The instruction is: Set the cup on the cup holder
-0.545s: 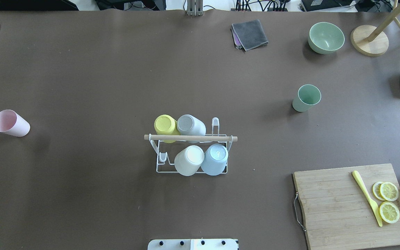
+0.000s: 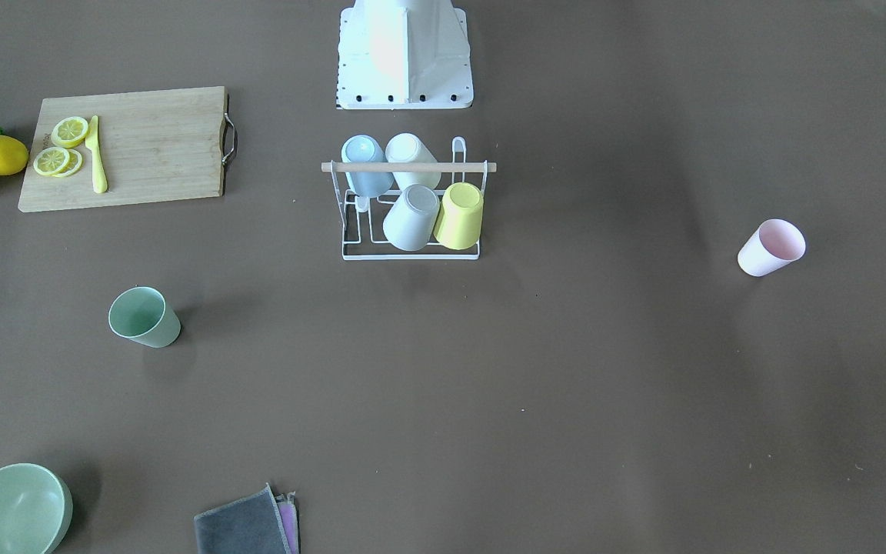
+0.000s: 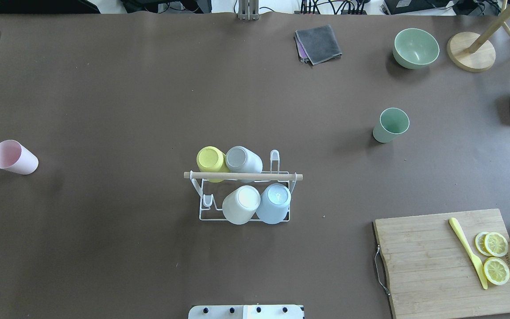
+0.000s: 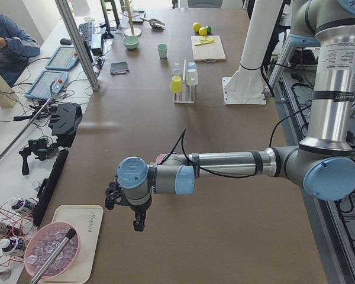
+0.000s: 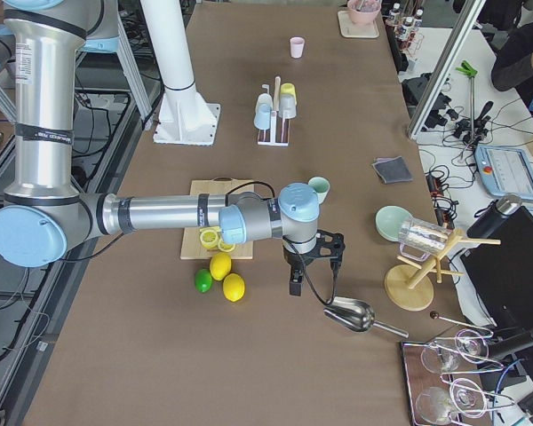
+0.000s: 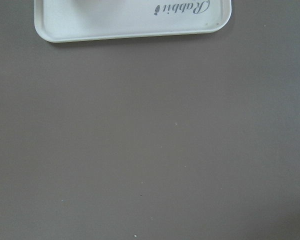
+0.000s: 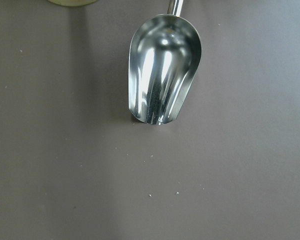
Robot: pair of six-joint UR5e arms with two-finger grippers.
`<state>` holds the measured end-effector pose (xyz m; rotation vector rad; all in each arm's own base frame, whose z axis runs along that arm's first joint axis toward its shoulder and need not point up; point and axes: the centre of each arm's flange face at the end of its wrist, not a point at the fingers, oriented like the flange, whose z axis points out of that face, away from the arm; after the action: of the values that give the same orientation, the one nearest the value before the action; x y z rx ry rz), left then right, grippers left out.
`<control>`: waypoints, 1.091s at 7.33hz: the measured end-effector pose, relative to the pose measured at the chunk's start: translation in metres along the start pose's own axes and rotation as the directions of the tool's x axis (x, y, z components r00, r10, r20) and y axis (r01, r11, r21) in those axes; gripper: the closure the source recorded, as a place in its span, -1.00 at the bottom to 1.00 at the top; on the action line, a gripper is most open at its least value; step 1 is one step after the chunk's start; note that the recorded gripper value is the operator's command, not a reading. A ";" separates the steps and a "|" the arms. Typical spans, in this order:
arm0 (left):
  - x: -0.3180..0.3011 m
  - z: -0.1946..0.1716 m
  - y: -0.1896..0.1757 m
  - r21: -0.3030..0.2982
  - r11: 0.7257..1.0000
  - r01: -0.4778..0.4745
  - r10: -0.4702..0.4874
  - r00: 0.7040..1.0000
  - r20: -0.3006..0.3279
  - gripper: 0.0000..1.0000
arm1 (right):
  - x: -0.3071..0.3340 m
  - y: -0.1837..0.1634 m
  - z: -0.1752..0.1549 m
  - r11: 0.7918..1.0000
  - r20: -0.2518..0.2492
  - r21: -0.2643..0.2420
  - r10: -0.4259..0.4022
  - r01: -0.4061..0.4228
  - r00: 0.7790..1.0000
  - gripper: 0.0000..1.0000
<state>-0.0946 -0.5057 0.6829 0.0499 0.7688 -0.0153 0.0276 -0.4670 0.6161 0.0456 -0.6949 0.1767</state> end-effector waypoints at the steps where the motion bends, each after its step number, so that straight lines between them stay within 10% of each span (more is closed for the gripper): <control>1: 0.000 0.004 0.004 -0.008 1.000 0.002 -0.002 1.000 -0.007 -0.96 | 0.000 0.000 0.000 1.000 -0.001 0.000 0.001 -0.001 1.000 -1.00; 8: -0.012 0.025 0.048 -0.033 0.999 0.017 -0.018 1.000 -0.016 -0.96 | 0.002 0.001 0.001 1.000 0.002 -0.003 0.005 -0.005 1.000 -1.00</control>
<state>-0.0848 -0.4586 0.7110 0.0123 0.7855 -0.0191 0.0283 -0.4658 0.6176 0.0417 -0.6977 0.1803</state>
